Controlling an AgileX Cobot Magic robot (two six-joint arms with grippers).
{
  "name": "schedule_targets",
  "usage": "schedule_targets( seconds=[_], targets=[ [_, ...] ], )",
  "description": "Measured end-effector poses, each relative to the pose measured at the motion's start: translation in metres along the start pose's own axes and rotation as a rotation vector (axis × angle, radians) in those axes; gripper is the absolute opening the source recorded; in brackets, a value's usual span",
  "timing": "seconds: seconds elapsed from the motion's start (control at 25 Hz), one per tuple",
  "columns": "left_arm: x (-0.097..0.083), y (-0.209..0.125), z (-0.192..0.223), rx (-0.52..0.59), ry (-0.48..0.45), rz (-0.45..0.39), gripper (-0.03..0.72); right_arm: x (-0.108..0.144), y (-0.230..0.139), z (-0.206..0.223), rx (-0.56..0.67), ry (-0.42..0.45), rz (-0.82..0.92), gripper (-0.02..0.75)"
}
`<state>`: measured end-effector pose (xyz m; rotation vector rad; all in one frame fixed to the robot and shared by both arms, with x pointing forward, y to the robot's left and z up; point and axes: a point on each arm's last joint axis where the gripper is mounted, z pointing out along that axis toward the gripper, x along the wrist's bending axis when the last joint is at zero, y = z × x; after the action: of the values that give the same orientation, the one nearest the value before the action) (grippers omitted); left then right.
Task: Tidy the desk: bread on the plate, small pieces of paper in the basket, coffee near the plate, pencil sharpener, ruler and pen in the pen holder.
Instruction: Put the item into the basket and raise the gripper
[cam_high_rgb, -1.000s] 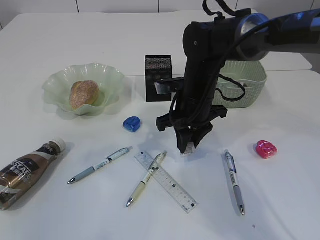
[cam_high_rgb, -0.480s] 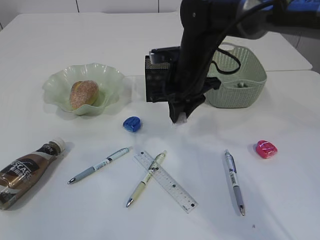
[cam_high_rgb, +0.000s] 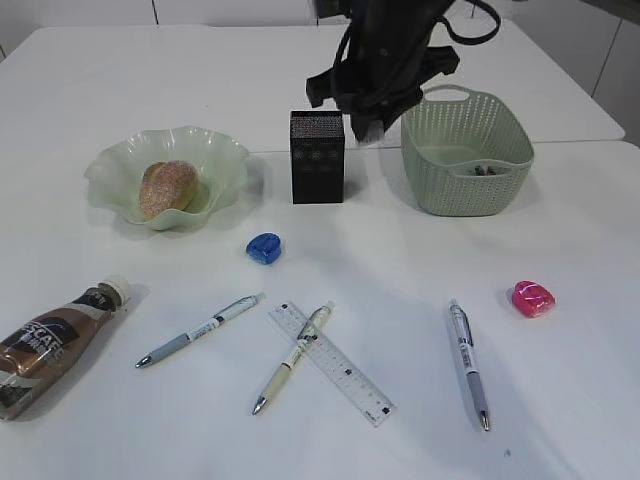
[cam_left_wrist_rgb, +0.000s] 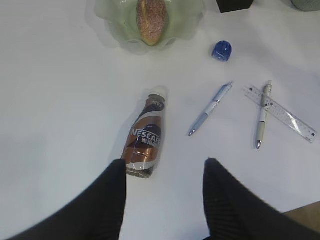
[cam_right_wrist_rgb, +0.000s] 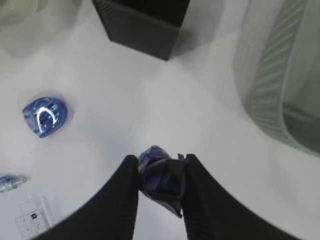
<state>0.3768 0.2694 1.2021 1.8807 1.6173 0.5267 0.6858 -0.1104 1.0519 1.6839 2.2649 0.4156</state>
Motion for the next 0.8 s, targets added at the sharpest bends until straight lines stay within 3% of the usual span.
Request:
schedule_targets(
  seconds=[0.24,0.32,0.36,0.44,0.56,0.8],
  targets=[
    [0.000,0.000,0.000,0.000,0.000,0.000,0.347,-0.030,0.009,-0.011,-0.045,-0.043,0.069,0.238],
    [0.000,0.000,0.000,0.000,0.000,0.000,0.347,-0.030,0.009,-0.011,-0.045,-0.043,0.069,0.238],
    [0.000,0.000,0.000,0.000,0.000,0.000,0.347,-0.055,0.010,-0.010,-0.043,-0.066,0.117,0.238],
    [0.000,0.000,0.000,0.000,0.000,0.000,0.348,-0.063,0.010,-0.010,-0.041,-0.074,0.131,0.238],
    [0.000,0.000,0.000,0.000,0.000,0.000,0.348,-0.100,0.007,-0.009,-0.035,-0.107,0.201,0.238],
    [0.000,0.000,0.000,0.000,0.000,0.000,0.347,-0.133,0.004,-0.009,-0.041,-0.139,0.266,0.238]
  ],
)
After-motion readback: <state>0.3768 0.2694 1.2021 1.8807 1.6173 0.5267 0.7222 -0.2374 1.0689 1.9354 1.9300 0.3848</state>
